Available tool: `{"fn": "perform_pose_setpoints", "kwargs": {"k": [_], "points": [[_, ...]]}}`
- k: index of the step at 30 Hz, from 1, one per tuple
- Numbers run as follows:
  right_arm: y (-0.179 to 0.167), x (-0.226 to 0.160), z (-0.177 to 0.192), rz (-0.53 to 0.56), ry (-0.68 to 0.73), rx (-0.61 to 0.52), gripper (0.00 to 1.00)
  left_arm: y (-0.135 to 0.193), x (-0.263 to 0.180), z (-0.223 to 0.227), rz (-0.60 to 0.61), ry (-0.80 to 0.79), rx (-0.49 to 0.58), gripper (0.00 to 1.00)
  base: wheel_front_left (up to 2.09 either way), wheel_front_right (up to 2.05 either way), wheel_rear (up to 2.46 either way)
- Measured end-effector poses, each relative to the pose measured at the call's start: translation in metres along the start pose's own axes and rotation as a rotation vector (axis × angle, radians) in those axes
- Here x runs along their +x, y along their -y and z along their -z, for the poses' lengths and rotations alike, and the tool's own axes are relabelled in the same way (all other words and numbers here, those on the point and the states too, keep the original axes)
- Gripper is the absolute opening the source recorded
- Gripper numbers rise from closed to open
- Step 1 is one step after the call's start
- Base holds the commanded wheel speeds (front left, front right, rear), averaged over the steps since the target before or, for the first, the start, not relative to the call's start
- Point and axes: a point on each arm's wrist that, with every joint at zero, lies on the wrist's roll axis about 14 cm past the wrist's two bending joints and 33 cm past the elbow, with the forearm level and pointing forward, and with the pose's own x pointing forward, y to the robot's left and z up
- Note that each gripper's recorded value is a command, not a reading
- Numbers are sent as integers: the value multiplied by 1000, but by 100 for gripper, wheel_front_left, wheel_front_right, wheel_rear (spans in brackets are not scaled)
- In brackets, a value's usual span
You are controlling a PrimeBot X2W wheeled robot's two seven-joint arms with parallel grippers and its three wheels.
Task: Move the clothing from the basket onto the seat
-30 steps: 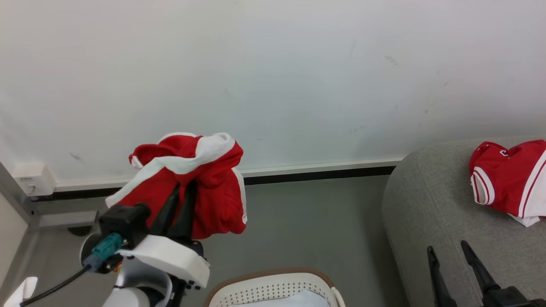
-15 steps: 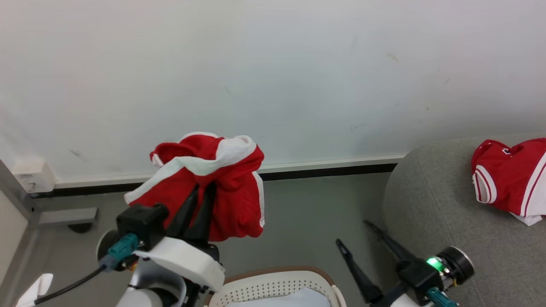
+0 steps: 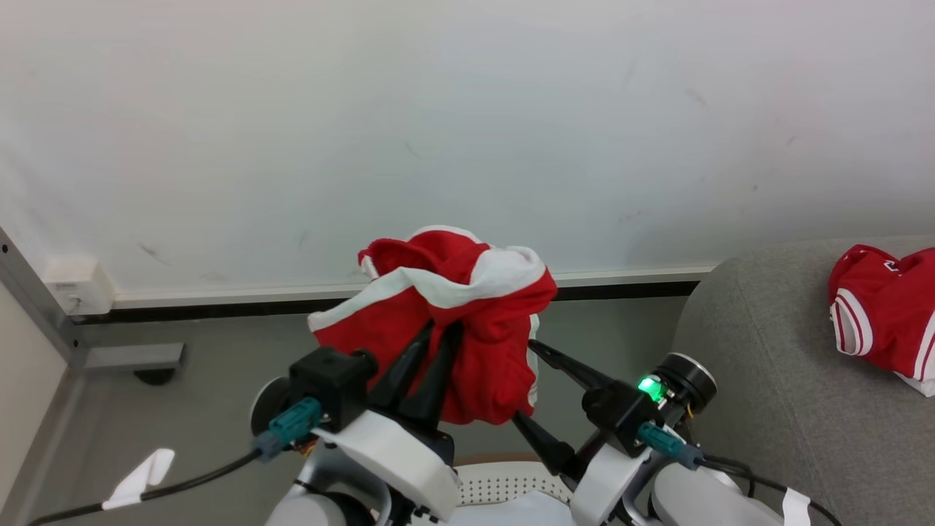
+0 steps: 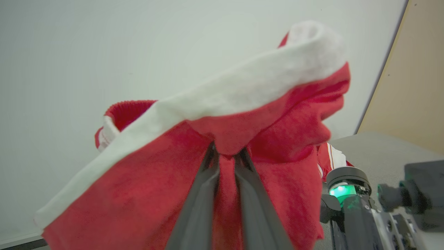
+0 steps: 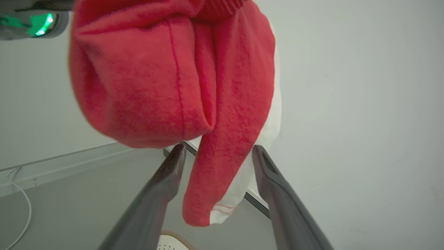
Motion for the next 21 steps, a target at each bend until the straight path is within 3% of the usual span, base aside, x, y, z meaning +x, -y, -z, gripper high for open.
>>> {"fn": "perform_pose_setpoints", "kwargs": {"k": [10, 11, 12, 13, 21], "points": [[10, 30, -9, -19, -14, -32, 100, 35, 0, 4, 103, -18, -37, 0, 0, 0, 0], [9, 34, -12, -22, -6, -6, 93, 38, 0, 5, 107, -20, -47, 0, 0, 0, 0], [8, 36, -12, -25, -5, 1, 33, 38, 0, 6, 107, -22, -47, 0, 0, 0, 0], [6, 37, -13, -33, -5, 8, 0, 38, 0, 7, 106, -23, -48, 0, 0, 0, 0], [5, 39, -17, -30, 12, 62, 0, 34, 3, 12, 91, -31, -52, 0, 0, 0, 0]]}}
